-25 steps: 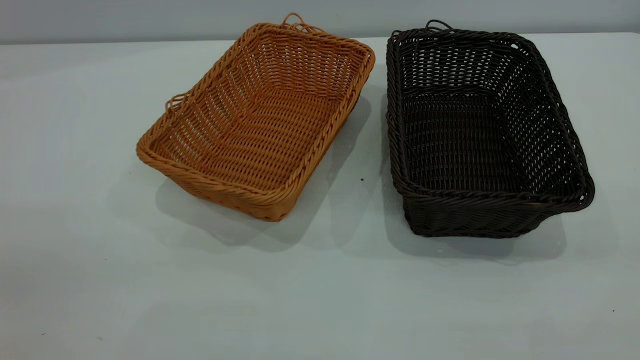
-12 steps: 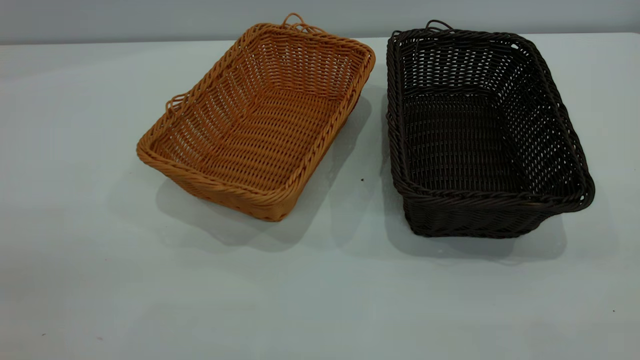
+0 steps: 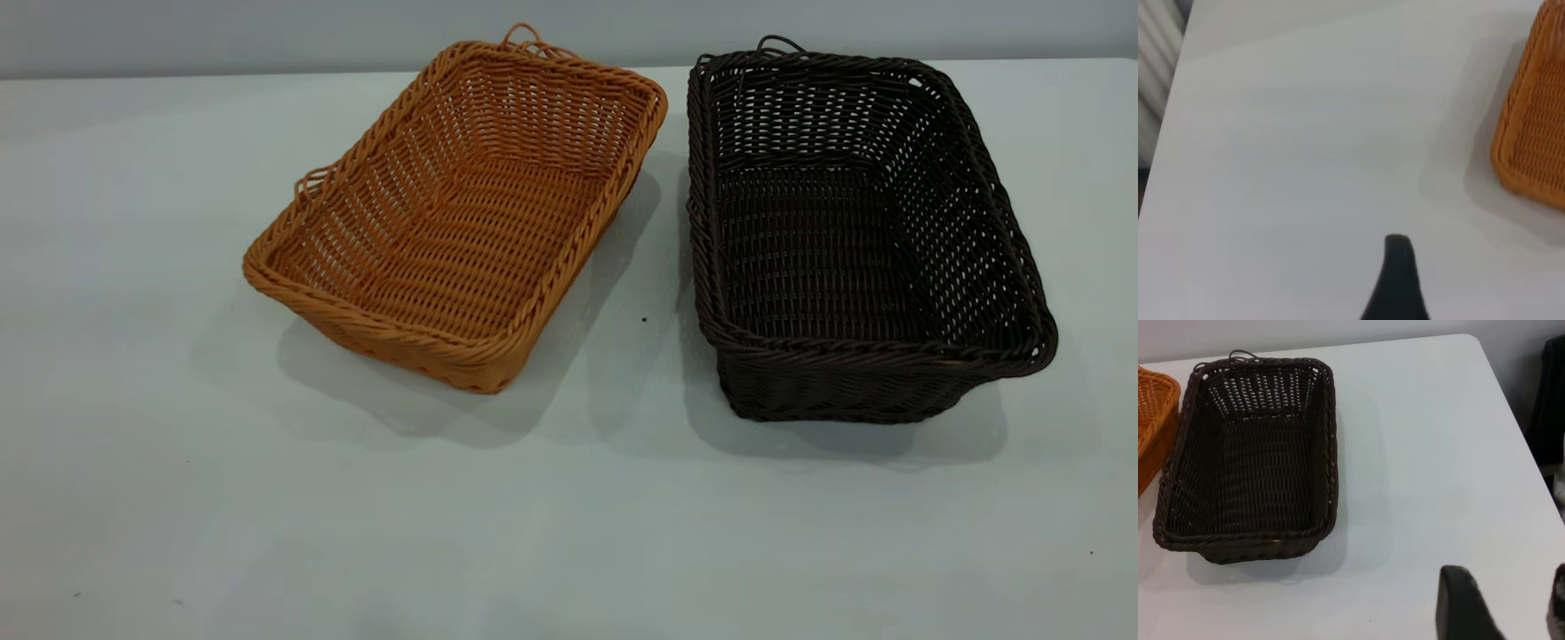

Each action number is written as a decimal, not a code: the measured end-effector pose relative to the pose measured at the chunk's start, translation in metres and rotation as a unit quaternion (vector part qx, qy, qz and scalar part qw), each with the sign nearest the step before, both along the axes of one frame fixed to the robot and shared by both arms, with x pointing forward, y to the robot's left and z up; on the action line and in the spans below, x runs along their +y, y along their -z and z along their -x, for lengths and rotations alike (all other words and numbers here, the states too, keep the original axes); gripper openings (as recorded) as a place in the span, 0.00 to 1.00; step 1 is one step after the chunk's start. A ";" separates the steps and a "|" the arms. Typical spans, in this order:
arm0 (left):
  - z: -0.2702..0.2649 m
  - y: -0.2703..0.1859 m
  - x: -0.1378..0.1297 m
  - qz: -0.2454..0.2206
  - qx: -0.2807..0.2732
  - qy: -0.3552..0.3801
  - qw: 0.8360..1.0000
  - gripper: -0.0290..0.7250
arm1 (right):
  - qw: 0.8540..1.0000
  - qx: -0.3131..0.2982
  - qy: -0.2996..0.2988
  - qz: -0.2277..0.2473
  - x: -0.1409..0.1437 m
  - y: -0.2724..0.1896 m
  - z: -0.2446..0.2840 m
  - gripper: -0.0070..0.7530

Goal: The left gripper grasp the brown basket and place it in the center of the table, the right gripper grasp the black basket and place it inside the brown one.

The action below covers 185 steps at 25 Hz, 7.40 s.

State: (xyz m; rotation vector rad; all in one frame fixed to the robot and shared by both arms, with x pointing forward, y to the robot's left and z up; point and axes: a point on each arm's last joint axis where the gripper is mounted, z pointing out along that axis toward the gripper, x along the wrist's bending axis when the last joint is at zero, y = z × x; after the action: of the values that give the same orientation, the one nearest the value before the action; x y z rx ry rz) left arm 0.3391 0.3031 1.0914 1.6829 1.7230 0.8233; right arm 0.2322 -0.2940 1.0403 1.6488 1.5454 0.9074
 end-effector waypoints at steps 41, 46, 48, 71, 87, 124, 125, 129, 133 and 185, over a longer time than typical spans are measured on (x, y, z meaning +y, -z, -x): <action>-0.362 0.262 -0.126 -0.012 0.240 0.210 0.948 0.65 | 0.953 0.250 0.002 -0.170 0.007 0.012 -0.152 0.79; -0.362 0.271 -0.128 -0.008 0.246 0.209 0.946 0.28 | 0.921 0.312 -0.013 -0.233 0.015 0.040 -0.185 0.79; -0.364 0.265 -0.130 -0.009 0.247 0.214 0.945 0.15 | 0.903 0.332 -0.015 -0.271 0.019 0.052 -0.197 0.79; -0.379 0.164 -0.115 -0.020 0.166 0.222 0.961 0.14 | 0.739 0.449 0.178 -0.469 0.066 0.221 -0.277 0.79; -0.370 0.166 -0.118 -0.107 0.193 0.345 0.912 0.14 | 0.818 0.346 0.100 -0.449 -0.005 0.195 -0.342 0.12; -0.311 0.101 -0.215 -0.142 0.171 0.481 0.848 0.62 | 0.863 0.337 -0.072 -0.370 -0.068 0.091 -0.360 0.12; -0.314 0.093 -0.203 -0.131 0.173 0.460 0.861 0.62 | 0.861 0.348 -0.089 -0.359 -0.054 0.091 -0.361 0.12; -0.326 0.080 -0.163 -0.110 0.176 0.402 0.892 0.62 | 0.845 0.405 -0.152 -0.313 0.008 0.094 -0.360 0.12; -0.333 0.079 -0.141 -0.098 0.180 0.377 0.903 0.62 | 0.833 0.435 -0.209 -0.271 0.067 0.096 -0.353 0.12; -0.303 -0.011 -0.126 -0.090 0.084 0.363 0.924 0.62 | 0.930 0.217 -0.244 -0.168 0.059 0.000 -0.346 0.83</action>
State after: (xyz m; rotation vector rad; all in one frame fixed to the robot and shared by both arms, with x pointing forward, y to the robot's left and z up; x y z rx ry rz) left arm 0.6421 0.1767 1.1023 2.3445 0.9823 0.4951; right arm 0.5782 -0.2347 1.0404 1.8203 2.2765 1.1677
